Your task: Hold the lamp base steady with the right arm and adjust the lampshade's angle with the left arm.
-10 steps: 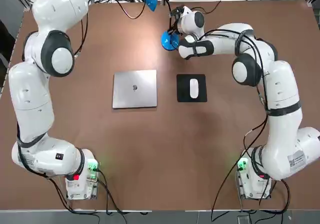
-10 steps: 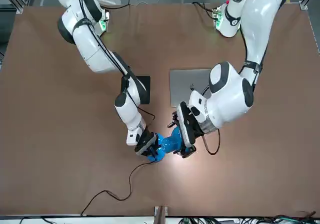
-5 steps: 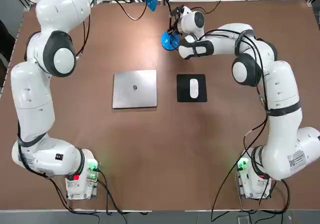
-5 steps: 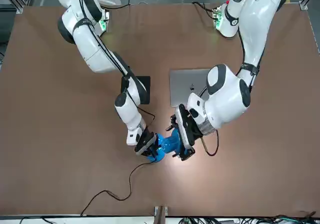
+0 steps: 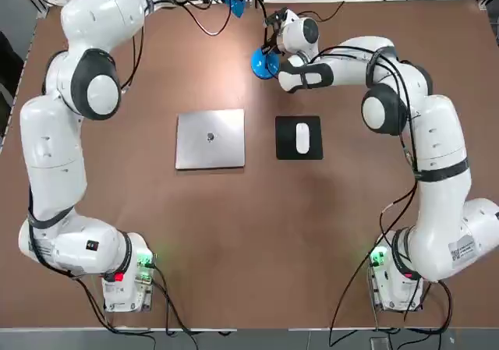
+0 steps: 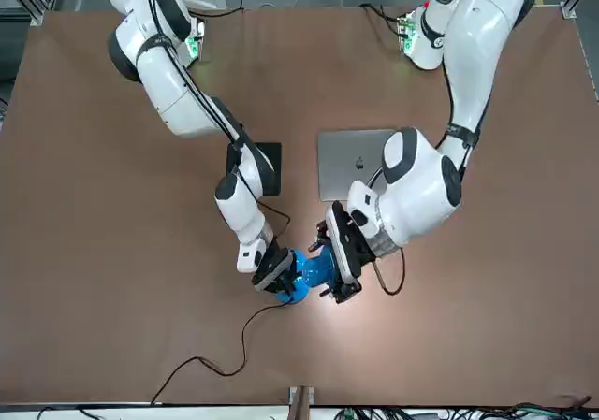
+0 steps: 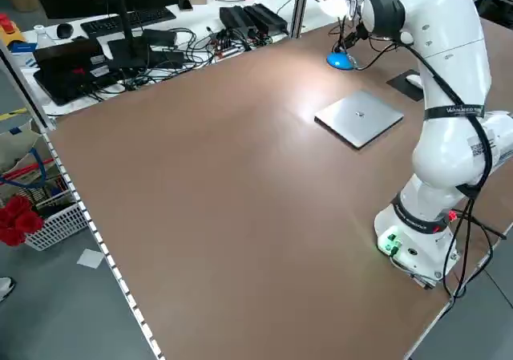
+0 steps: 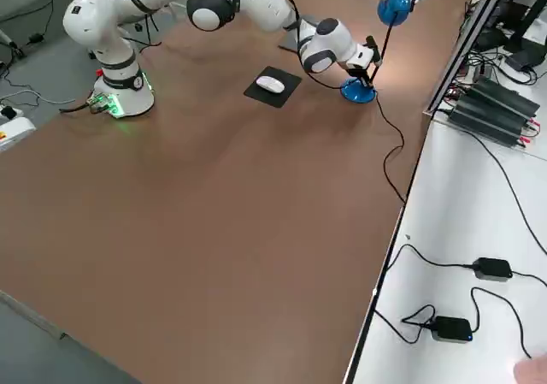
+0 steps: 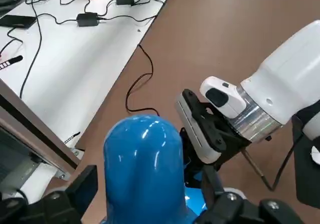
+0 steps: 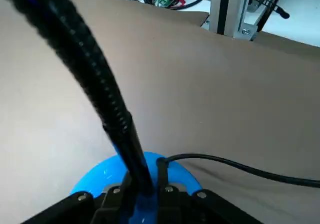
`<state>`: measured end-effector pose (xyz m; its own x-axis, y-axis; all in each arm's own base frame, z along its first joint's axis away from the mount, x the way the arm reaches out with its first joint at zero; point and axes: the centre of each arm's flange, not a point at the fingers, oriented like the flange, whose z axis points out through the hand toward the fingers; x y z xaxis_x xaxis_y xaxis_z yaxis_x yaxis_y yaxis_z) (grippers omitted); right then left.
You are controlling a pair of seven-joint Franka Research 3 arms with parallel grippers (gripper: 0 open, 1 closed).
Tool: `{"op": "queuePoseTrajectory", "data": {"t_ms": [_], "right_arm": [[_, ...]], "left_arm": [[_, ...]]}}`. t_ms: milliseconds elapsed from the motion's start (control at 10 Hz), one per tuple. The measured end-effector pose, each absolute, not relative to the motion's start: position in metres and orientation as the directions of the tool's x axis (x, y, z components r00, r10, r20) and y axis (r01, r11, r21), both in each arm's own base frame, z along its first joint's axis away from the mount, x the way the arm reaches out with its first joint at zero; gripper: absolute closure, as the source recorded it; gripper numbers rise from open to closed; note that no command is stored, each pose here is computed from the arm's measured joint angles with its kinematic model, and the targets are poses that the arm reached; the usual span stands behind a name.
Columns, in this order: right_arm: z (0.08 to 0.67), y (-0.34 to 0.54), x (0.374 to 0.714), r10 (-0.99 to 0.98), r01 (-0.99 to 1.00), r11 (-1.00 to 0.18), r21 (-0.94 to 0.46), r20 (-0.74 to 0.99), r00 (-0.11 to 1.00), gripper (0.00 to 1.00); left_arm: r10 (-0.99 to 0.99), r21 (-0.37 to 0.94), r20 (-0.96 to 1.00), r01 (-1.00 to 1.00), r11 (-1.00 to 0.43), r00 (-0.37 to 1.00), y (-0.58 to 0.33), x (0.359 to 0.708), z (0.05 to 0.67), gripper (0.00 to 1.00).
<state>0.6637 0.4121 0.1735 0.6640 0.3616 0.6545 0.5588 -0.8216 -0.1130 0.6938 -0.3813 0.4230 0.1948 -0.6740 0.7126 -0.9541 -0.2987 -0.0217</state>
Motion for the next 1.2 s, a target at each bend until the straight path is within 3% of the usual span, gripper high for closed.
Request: {"op": "queuePoseTrajectory", "data": {"t_ms": [1000, 1200], "right_arm": [[0.173, 0.413, 0.663, 0.367, 0.562, -0.821, -0.104, 0.658, 0.658, 0.78], [0.173, 0.413, 0.663, 0.368, 0.562, -0.821, -0.102, 0.659, 0.656, 0.78]], "left_arm": [[-0.66, -0.034, 0.726, -0.947, -0.318, 0.195, -0.39, 0.694, 0.409, 0.23], [-0.658, -0.038, 0.728, -0.947, -0.32, 0.193, -0.391, 0.694, 0.409, 0.3]]}}
